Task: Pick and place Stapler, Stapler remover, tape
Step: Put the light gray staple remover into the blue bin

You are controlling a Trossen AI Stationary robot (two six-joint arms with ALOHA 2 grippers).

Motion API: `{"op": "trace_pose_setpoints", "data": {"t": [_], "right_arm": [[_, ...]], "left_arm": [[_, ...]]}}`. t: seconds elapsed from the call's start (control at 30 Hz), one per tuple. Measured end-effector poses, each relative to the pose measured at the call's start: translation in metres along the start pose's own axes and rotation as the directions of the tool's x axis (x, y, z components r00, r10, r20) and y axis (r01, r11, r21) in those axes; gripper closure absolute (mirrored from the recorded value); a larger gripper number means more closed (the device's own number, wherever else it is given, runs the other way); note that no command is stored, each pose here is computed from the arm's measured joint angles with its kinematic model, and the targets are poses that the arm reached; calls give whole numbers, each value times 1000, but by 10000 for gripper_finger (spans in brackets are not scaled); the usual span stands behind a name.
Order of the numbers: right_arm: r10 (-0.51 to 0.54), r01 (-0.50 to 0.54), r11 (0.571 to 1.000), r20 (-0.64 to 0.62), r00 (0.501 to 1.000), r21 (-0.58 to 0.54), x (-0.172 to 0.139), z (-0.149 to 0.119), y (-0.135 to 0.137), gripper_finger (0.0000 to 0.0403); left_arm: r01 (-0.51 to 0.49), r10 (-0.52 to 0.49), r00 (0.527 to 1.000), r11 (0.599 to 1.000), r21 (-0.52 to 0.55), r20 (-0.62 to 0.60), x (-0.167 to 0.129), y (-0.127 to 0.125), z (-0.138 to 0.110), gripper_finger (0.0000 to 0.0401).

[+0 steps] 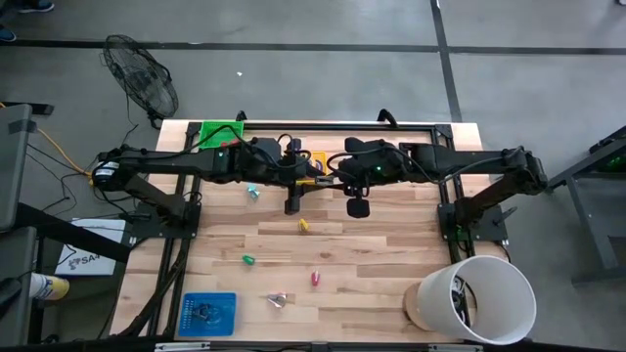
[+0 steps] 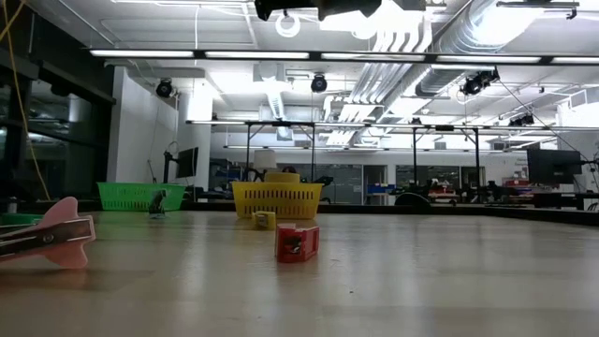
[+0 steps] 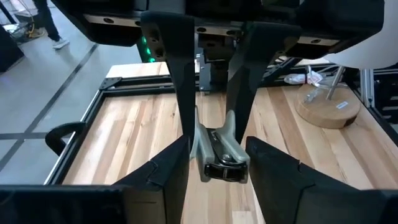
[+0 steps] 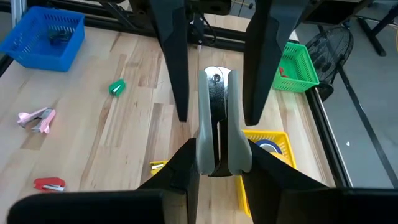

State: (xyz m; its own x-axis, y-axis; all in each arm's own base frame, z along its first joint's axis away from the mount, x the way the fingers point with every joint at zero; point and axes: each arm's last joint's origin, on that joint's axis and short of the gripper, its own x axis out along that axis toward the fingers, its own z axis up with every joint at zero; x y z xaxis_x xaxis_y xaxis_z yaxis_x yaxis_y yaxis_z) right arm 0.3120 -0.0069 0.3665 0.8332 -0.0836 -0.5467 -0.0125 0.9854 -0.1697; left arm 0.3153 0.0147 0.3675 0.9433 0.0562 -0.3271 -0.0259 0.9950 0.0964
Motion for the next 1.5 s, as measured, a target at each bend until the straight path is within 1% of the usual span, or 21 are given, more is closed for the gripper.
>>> {"op": "trace_pose_setpoints", "data": {"t": [0.1,0.27,0.6,0.63,0.7,0.83,0.9,1.0,1.1,1.2,1.3,1.4,1.5], "right_arm": [[0,0,1000,0,1000,0,0,0,0,320],[4,-4,1000,-1,1000,9,0,0,0,320],[3,-3,1000,-2,1000,20,0,-1,0,320],[4,-4,1000,-2,1000,30,0,0,0,314],[0,0,999,-2,1000,46,0,0,0,277],[-4,4,997,-9,1000,72,1,-1,0,181],[-2,3,997,-21,1000,82,1,-2,0,145],[6,0,995,-60,998,103,-1,-6,1,111],[10,1,995,-106,994,104,-7,-11,1,100],[-15,30,995,-150,989,99,-11,-15,0,98],[-49,67,994,-199,979,86,-14,-19,0,97],[-83,102,992,-241,967,68,-16,-23,-2,97],[-95,117,991,-265,960,69,-16,-26,-6,97]], "left_arm": [[0,0,1000,1000,-2,0,0,0,0,265],[-8,8,1000,1000,-10,-1,0,0,0,316],[-7,7,1000,1000,-17,-1,0,0,0,319],[-5,5,1000,1000,-20,-1,0,0,0,319],[1,-1,1000,999,-33,-2,0,0,0,319],[1,-2,1000,999,-38,-27,0,0,-3,319],[-27,25,998,999,-39,-52,0,0,-5,319],[-77,70,991,996,-51,-114,-1,1,-11,319],[-109,92,978,991,-79,-188,-2,2,-18,319],[-125,80,956,982,-145,-281,-4,1,-27,319],[-123,21,918,964,-234,-396,-8,-5,-38,319],[-101,-65,859,951,-291,-508,-14,-15,-48,319],[-81,-153,772,939,-333,-617,-23,-30,-58,319]]}}
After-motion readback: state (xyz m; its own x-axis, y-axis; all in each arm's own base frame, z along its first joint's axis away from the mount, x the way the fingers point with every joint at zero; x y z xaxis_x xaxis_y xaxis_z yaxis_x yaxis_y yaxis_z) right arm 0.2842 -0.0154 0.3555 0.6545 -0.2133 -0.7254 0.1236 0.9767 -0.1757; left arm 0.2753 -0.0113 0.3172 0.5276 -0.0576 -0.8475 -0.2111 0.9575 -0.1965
